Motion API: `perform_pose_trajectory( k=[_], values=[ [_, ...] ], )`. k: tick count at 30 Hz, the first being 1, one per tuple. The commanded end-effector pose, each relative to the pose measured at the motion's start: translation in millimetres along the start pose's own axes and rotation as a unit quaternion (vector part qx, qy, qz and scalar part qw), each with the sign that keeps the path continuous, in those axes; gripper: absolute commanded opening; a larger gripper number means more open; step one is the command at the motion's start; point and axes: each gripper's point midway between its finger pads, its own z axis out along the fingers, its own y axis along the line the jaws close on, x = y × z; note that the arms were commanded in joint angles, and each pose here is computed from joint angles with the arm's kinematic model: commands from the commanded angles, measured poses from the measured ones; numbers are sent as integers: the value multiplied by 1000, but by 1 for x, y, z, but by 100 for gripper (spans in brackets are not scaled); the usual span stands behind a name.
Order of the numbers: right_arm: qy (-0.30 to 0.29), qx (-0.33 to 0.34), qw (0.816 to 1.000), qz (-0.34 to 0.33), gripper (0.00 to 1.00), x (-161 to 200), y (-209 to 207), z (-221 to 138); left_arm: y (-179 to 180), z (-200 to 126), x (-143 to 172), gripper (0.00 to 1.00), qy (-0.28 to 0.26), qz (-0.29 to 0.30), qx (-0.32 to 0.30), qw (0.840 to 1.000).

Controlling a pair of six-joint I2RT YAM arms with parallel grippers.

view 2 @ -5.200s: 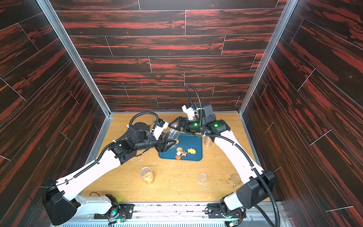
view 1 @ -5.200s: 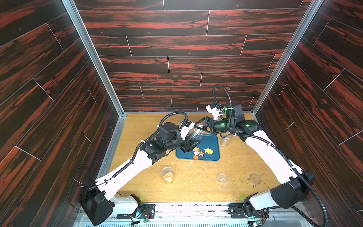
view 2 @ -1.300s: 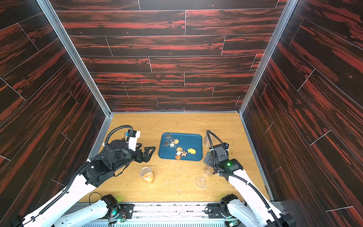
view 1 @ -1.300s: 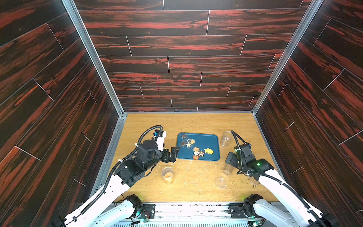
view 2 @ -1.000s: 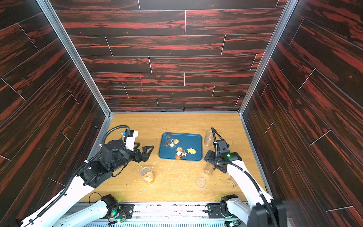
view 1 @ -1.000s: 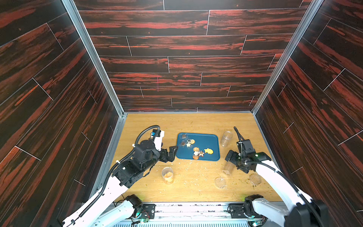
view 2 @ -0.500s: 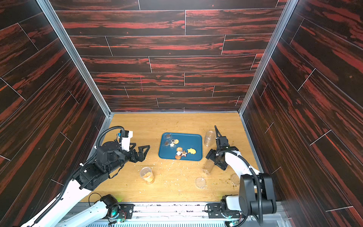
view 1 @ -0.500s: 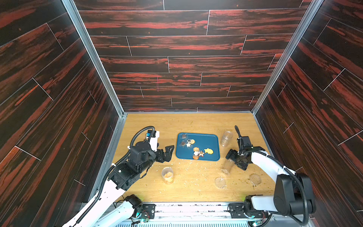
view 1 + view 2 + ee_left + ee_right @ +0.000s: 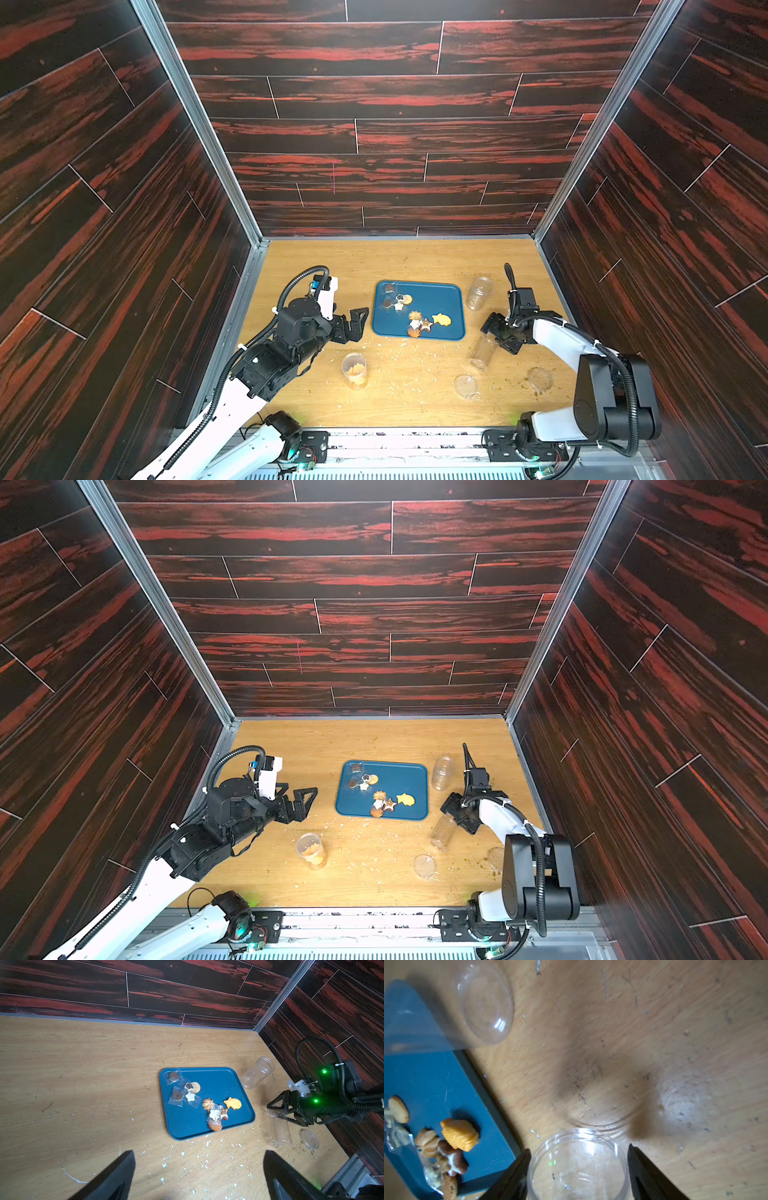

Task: Pour the cookies out of the jar
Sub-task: Adjust the jar at the center of the board.

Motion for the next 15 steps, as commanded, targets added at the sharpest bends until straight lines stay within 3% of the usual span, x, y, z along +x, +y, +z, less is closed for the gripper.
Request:
perform_pose_trajectory(
  k=[1, 7, 15],
  values=[
    [13, -1, 1000, 4, 73, 7, -3, 7, 1, 2, 2, 100, 4, -8, 1, 1000],
    [3, -1, 1000, 2, 62, 6, -5, 2, -1, 5, 1, 100, 5, -10, 4, 1000],
    [-41, -6, 999, -3, 60, 0, -5, -21, 0, 6, 1, 100, 1, -19, 2, 1000]
  ],
)
